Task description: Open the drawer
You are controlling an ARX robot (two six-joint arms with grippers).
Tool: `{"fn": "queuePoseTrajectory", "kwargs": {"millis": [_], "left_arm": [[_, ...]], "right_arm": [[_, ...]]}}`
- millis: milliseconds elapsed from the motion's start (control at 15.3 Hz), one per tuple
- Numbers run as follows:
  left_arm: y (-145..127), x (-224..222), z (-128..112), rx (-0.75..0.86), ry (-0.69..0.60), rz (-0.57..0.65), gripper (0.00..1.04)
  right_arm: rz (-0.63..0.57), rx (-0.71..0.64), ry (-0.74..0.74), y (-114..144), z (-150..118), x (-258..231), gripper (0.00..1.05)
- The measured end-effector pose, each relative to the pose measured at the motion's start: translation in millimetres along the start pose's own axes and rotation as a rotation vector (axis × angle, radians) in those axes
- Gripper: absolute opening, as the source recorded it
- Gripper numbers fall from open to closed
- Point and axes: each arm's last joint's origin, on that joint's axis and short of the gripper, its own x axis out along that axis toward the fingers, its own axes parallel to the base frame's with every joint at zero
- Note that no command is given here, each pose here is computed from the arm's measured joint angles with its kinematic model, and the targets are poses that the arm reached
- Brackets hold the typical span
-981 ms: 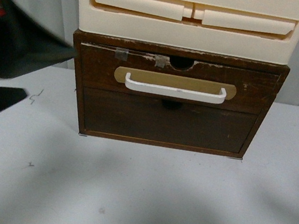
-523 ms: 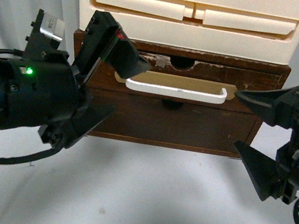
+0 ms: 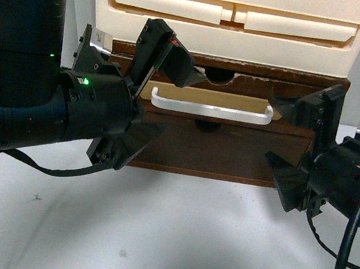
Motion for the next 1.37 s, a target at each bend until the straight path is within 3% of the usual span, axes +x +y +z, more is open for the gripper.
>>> {"fn": "queuePoseTrajectory", "kwargs": {"millis": [458,523,589,654,720,785,1178,1374], "left_arm": [[7.7,24.2,10.6,-0.014,0.010,0.004,0.98],[9.0,26.0,12.5,-0.014,0.006,0.007,0.96],[9.4,27.5,14.2,-0.019,0.004,0.011,0.88],[10.2,29.7,17.3,-0.028,-0.006,0.003,0.72],[13.3,31.3,16.4,-0.044,-0.001,0.008,0.38],[17.9,29.1,16.2,-0.150,-0.001,0.008,0.19],[16.6,-8.2,-8.0,-0.206,0.038,-0.020,0.16],[13.7,-67.1,-42.2,-0.193,0.055,-0.008,0.15]], "right_arm": [[0.051,-0.024,-0.055,4.7,6.2,31.3,0.98],[0.047,-0.023,-0.060,3.8,5.8,33.0,0.96],[0.046,-0.022,-0.058,3.7,5.2,33.9,0.90],[0.034,-0.025,-0.037,0.1,0.4,37.0,0.76],[0.048,-0.028,-0.025,0.8,-6.6,40.7,0.42],[0.057,0.029,-0.007,0.8,-9.7,39.1,0.17],[0.003,0.095,0.041,5.9,-34.4,-2.1,0.15],[-0.054,0.109,0.103,10.9,-67.2,-49.8,0.15]]}}
